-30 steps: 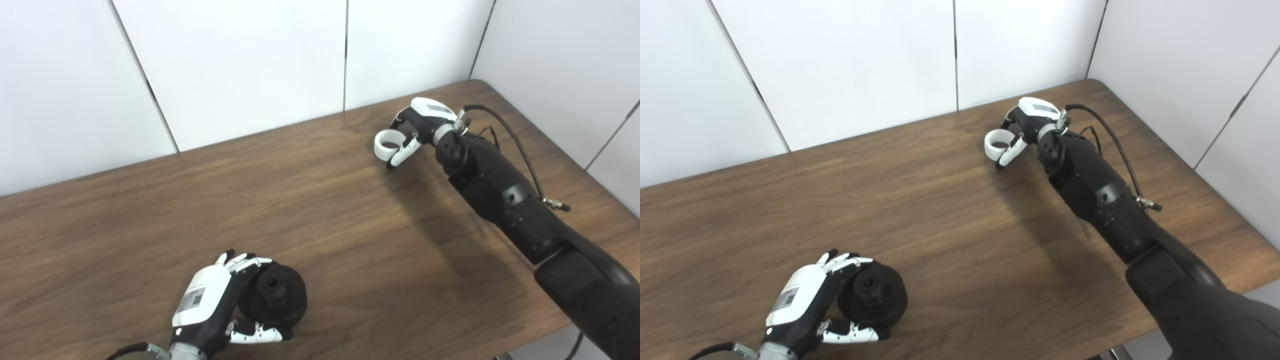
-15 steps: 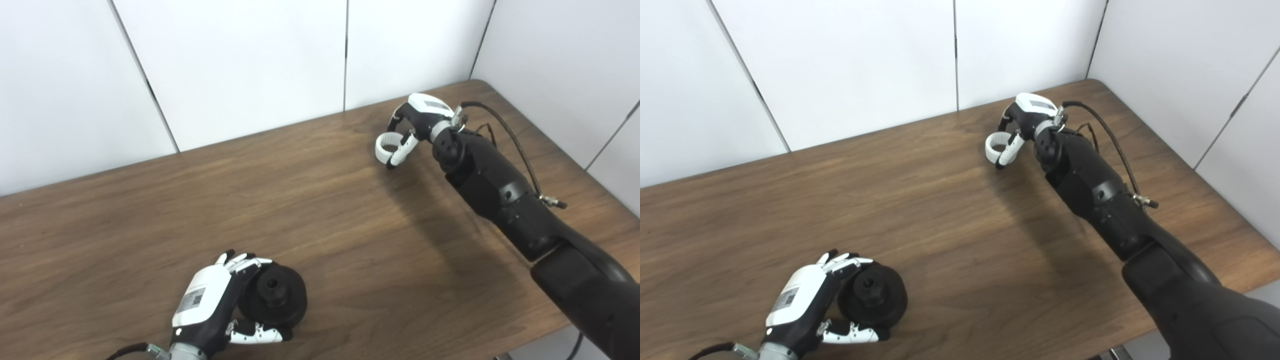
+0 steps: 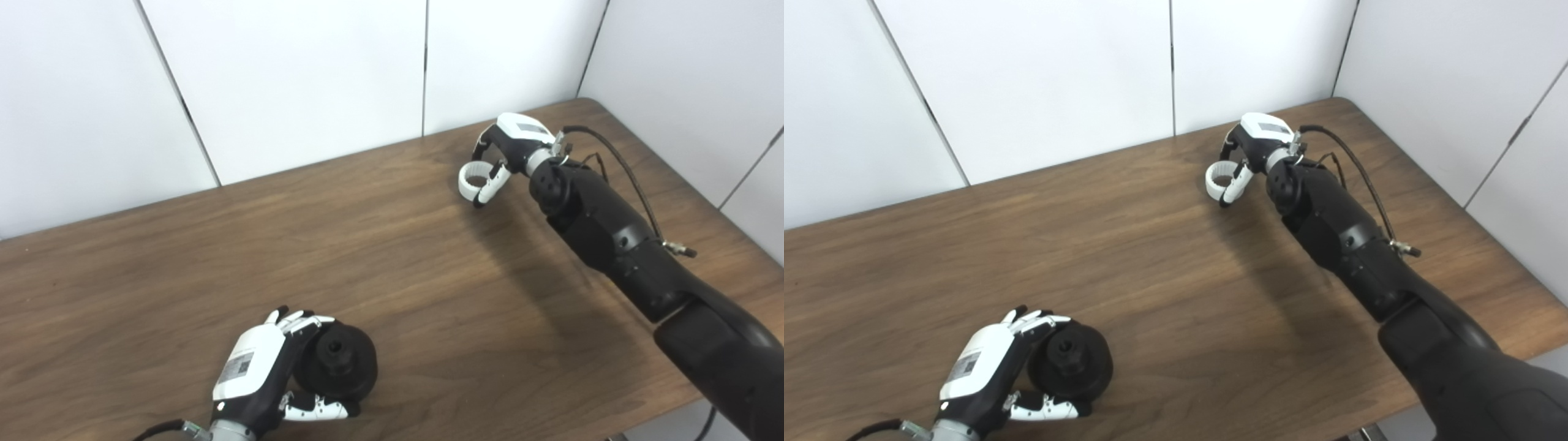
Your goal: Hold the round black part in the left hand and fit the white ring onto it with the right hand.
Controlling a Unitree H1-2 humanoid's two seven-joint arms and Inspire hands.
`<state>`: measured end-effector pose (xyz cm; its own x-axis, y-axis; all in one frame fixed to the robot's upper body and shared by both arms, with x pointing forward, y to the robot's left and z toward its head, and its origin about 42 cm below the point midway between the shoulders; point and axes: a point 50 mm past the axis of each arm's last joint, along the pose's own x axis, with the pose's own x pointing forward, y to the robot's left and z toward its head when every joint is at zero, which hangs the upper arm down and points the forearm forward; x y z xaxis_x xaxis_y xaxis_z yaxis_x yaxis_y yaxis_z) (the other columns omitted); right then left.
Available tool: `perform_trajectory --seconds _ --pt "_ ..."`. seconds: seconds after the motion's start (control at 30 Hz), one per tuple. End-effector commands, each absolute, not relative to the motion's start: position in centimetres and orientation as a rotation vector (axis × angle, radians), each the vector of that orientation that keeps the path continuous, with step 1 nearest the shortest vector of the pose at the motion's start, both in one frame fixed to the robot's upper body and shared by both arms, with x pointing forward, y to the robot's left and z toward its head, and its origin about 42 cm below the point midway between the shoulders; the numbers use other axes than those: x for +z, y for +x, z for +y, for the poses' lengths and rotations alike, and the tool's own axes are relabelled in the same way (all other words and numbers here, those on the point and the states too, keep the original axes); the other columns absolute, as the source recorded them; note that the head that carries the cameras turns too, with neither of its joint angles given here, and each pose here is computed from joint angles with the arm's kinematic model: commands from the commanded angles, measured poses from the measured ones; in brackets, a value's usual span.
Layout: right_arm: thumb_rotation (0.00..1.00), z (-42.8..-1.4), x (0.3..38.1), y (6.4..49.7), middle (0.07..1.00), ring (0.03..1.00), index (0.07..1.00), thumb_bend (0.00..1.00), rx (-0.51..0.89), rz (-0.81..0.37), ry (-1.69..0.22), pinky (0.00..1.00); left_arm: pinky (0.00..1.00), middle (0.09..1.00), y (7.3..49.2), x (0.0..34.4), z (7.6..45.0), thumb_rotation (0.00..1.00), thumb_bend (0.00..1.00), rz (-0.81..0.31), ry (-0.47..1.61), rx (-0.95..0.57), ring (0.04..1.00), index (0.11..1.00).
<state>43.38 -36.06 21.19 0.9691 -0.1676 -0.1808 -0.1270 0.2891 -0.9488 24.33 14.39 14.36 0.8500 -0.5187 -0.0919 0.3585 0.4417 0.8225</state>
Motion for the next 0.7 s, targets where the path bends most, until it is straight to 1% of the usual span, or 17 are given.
perform_trajectory --seconds 0.0,0.17,0.27,0.33,0.47,0.53,0.67 --pt "0.14 -35.7 25.8 43.9 0.794 0.891 0.485 0.52 -0.037 0.14 -1.329 1.0 1.0 0.779 24.2 14.5 14.2 0.05 0.52 -0.167 1.001 -0.553 0.894 0.481" --pt "0.14 -32.3 29.2 42.6 0.802 0.895 0.485 0.52 0.065 0.077 -1.351 1.0 1.0 0.782 24.2 14.7 13.4 0.05 0.52 -0.158 0.99 -0.557 0.907 0.481" --pt "0.14 -30.3 31.1 41.4 0.805 0.899 0.485 0.52 0.151 0.016 -1.346 1.0 1.0 0.779 24.2 15.0 12.8 0.06 0.53 -0.161 0.983 -0.55 0.909 0.48" --pt "0.14 -28.5 32.3 39.8 0.802 0.896 0.485 0.52 0.232 -0.046 -1.359 1.0 1.0 0.779 24.4 15.0 12.4 0.06 0.53 -0.163 0.99 -0.547 0.91 0.48" --pt "0.14 -25.8 33.6 37.2 0.801 0.896 0.484 0.52 0.338 -0.118 -1.37 1.0 1.0 0.777 24.5 15.0 11.8 0.06 0.52 -0.171 1.005 -0.554 0.903 0.48" --pt "0.14 -24.4 33.7 35.7 0.789 0.879 0.483 0.53 0.393 -0.173 -1.377 1.0 1.0 0.778 24.5 14.9 11.6 0.06 0.52 -0.172 1.004 -0.558 0.902 0.48" --pt "0.14 -22.6 33.7 33.6 0.784 0.867 0.482 0.53 0.458 -0.23 -1.383 1.0 1.0 0.784 24.6 15.1 11.2 0.06 0.53 -0.162 1.015 -0.557 0.907 0.48"
